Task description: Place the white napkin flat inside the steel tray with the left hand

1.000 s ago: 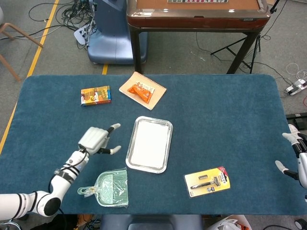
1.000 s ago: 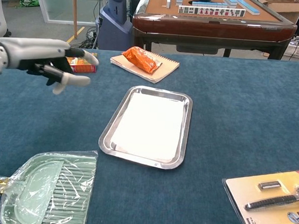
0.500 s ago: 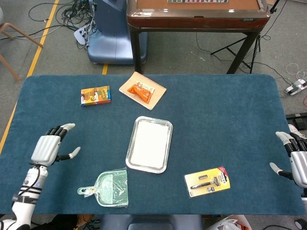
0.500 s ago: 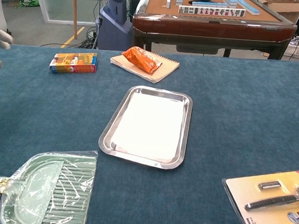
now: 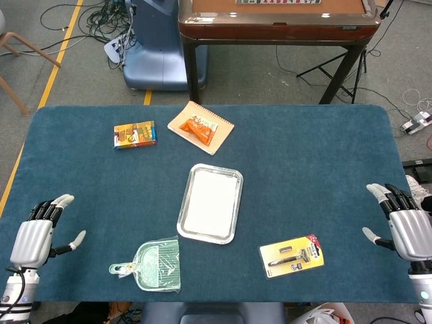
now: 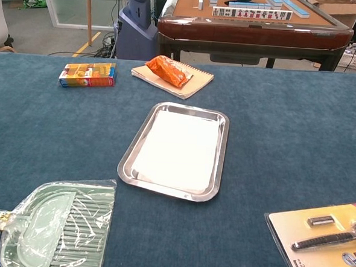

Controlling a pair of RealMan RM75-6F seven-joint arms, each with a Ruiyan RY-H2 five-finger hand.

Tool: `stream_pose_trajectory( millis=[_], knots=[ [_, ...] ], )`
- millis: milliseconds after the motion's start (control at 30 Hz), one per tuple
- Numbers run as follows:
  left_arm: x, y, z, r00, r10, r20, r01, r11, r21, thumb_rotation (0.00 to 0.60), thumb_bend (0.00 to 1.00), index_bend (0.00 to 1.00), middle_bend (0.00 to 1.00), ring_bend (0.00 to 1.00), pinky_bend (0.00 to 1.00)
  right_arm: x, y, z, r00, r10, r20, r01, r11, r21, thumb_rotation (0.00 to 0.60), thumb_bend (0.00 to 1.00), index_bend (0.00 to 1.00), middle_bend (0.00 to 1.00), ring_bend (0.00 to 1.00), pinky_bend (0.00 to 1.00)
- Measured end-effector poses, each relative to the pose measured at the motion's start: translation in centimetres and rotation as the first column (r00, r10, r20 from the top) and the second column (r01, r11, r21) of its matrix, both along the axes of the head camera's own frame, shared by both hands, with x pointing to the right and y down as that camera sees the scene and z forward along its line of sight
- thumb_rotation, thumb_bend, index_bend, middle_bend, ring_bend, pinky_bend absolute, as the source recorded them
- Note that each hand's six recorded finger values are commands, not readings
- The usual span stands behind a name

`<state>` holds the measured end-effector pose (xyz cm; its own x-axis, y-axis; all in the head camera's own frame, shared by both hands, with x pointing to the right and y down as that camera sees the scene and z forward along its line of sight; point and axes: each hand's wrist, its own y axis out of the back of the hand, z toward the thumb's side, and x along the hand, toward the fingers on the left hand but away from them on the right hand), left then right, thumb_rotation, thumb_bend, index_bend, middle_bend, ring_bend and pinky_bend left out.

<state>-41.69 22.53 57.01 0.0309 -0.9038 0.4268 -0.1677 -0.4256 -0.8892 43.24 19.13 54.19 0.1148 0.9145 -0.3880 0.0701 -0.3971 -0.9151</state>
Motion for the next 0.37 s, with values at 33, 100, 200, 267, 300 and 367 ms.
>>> stream_pose_trajectory(
  millis=[33, 100, 200, 267, 300, 367],
  knots=[
    [0.2, 0.3, -0.1, 1.000, 0.008, -0.001, -0.008, 1.000, 0.001, 0.314, 0.21, 0.17, 0.16, 0.14, 0.10, -0.1, 0.0, 0.0, 1.000, -0.001, 0.001, 0.001, 1.000, 0.002, 0.600, 0.18, 0.13, 0.18, 0.09, 0.18],
    [0.6, 0.6, -0.3, 1.000, 0.022, 0.000, -0.022, 1.000, 0.001, 0.312, 0.21, 0.17, 0.16, 0.14, 0.10, -0.3, 0.1, 0.1, 1.000, -0.001, 0.001, 0.001, 1.000, 0.003, 0.600, 0.18, 0.13, 0.18, 0.09, 0.18],
    [1.2, 1.1, -0.4, 0.999, 0.037, 0.001, -0.037, 0.999, -0.009, 0.320, 0.21, 0.17, 0.16, 0.14, 0.10, -0.4, 0.3, 0.2, 1.000, 0.003, -0.004, -0.003, 1.000, 0.000, 0.600, 0.18, 0.13, 0.18, 0.09, 0.18],
    [1.5, 1.3, -0.4, 0.999, 0.038, -0.005, -0.038, 0.999, -0.008, 0.319, 0.21, 0.17, 0.16, 0.14, 0.10, -0.3, 0.4, 0.3, 1.000, 0.008, -0.005, -0.008, 1.000, 0.000, 0.600, 0.18, 0.13, 0.18, 0.09, 0.18],
    [1.6, 1.3, -0.4, 0.999, 0.039, -0.006, -0.039, 0.999, -0.006, 0.318, 0.21, 0.17, 0.16, 0.14, 0.10, -0.3, 0.4, 0.2, 1.000, 0.011, -0.005, -0.011, 1.000, 0.000, 0.600, 0.18, 0.13, 0.18, 0.09, 0.18],
    [1.7, 1.3, -0.3, 0.999, 0.040, -0.007, -0.040, 0.999, -0.006, 0.319, 0.21, 0.17, 0.16, 0.14, 0.10, -0.1, 0.4, 0.2, 1.000, 0.017, -0.007, -0.017, 1.000, 0.001, 0.600, 0.18, 0.13, 0.18, 0.09, 0.18]
  ],
)
